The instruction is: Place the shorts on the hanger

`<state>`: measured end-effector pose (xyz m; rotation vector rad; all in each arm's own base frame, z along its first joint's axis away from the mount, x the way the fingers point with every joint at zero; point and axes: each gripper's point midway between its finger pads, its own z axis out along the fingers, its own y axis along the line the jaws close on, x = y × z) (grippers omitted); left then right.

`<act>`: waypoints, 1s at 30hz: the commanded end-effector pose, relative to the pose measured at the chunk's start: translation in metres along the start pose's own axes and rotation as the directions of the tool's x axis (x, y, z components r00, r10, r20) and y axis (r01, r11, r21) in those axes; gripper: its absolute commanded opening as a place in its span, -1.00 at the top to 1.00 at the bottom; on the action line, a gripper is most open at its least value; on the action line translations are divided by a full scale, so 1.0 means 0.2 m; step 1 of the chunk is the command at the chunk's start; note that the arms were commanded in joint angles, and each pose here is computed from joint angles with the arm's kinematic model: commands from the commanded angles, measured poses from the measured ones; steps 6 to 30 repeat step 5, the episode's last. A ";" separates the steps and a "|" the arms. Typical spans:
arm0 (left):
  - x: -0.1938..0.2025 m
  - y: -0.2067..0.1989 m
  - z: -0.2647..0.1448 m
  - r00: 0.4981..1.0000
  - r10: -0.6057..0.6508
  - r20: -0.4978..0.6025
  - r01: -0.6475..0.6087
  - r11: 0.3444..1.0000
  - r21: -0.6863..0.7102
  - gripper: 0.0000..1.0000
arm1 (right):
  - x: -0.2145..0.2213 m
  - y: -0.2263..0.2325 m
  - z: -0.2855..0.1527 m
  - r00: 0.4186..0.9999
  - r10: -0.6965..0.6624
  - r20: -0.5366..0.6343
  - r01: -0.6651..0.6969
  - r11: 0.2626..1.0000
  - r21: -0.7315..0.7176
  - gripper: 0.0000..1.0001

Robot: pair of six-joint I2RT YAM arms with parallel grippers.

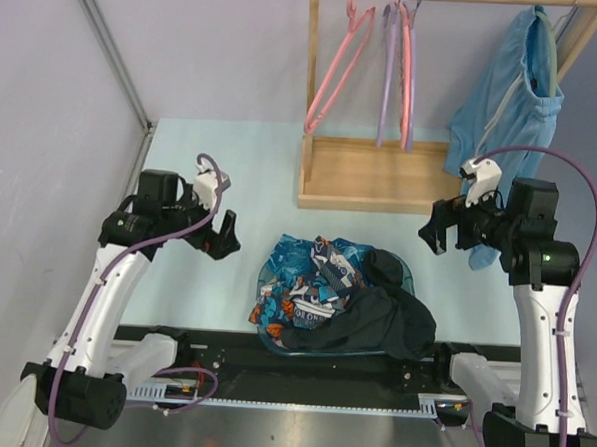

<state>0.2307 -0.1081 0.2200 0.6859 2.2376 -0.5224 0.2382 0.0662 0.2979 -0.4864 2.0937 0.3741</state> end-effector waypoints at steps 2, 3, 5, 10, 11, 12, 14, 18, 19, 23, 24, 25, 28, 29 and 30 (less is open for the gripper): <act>0.06 0.07 -0.01 0.996 0.085 0.002 -0.084 0.994 -0.075 -0.99 | 0.08 0.00 -0.05 0.998 -0.053 -0.020 0.054 0.998 0.026 -0.99; 0.06 0.07 -0.01 0.996 0.093 -0.003 -0.093 0.993 -0.075 -0.99 | 0.09 0.00 -0.05 0.998 -0.050 -0.023 0.050 0.998 0.027 -0.99; 0.05 0.08 -0.02 0.993 0.117 -0.001 -0.117 0.990 -0.081 -1.00 | 0.10 0.01 -0.05 0.999 -0.048 -0.024 0.049 0.999 0.023 -0.99; 0.05 0.08 -0.02 0.993 0.117 -0.001 -0.117 0.990 -0.081 -1.00 | 0.10 0.01 -0.05 0.999 -0.048 -0.024 0.049 0.999 0.023 -0.99; 0.05 0.08 -0.02 0.993 0.117 -0.001 -0.117 0.990 -0.081 -1.00 | 0.10 0.01 -0.05 0.999 -0.048 -0.024 0.049 0.999 0.023 -0.99; 0.05 0.08 -0.02 0.993 0.117 -0.001 -0.117 0.990 -0.081 -1.00 | 0.10 0.01 -0.05 0.999 -0.048 -0.024 0.049 0.999 0.023 -0.99; 0.05 0.08 -0.02 0.993 0.117 -0.001 -0.117 0.990 -0.081 -1.00 | 0.10 0.01 -0.05 0.999 -0.048 -0.024 0.049 0.999 0.023 -0.99; 0.05 0.08 -0.02 0.993 0.117 -0.001 -0.117 0.990 -0.081 -1.00 | 0.10 0.01 -0.05 0.999 -0.048 -0.024 0.049 0.999 0.023 -0.99; 0.05 0.08 -0.02 0.993 0.117 -0.001 -0.117 0.990 -0.081 -1.00 | 0.10 0.01 -0.05 0.999 -0.048 -0.024 0.049 0.999 0.023 -0.99; 0.05 0.08 -0.02 0.993 0.117 -0.001 -0.117 0.990 -0.081 -1.00 | 0.10 0.01 -0.05 0.999 -0.048 -0.024 0.049 0.999 0.023 -0.99; 0.05 0.08 -0.02 0.993 0.117 -0.001 -0.117 0.990 -0.081 -1.00 | 0.10 0.01 -0.05 0.999 -0.048 -0.024 0.049 0.999 0.023 -0.99; 0.05 0.08 -0.02 0.993 0.117 -0.001 -0.117 0.990 -0.081 -1.00 | 0.10 0.01 -0.05 0.999 -0.048 -0.024 0.049 0.999 0.023 -0.99; 0.05 0.08 -0.02 0.993 0.117 -0.001 -0.117 0.990 -0.081 -1.00 | 0.10 0.01 -0.05 0.999 -0.048 -0.024 0.049 0.999 0.023 -0.99; 0.05 0.08 -0.02 0.993 0.117 -0.001 -0.117 0.990 -0.081 -1.00 | 0.10 0.01 -0.05 0.999 -0.048 -0.024 0.049 0.999 0.023 -0.99; 0.05 0.08 -0.02 0.993 0.117 -0.001 -0.117 0.990 -0.081 -1.00 | 0.10 0.01 -0.05 0.999 -0.048 -0.024 0.049 0.999 0.023 -0.99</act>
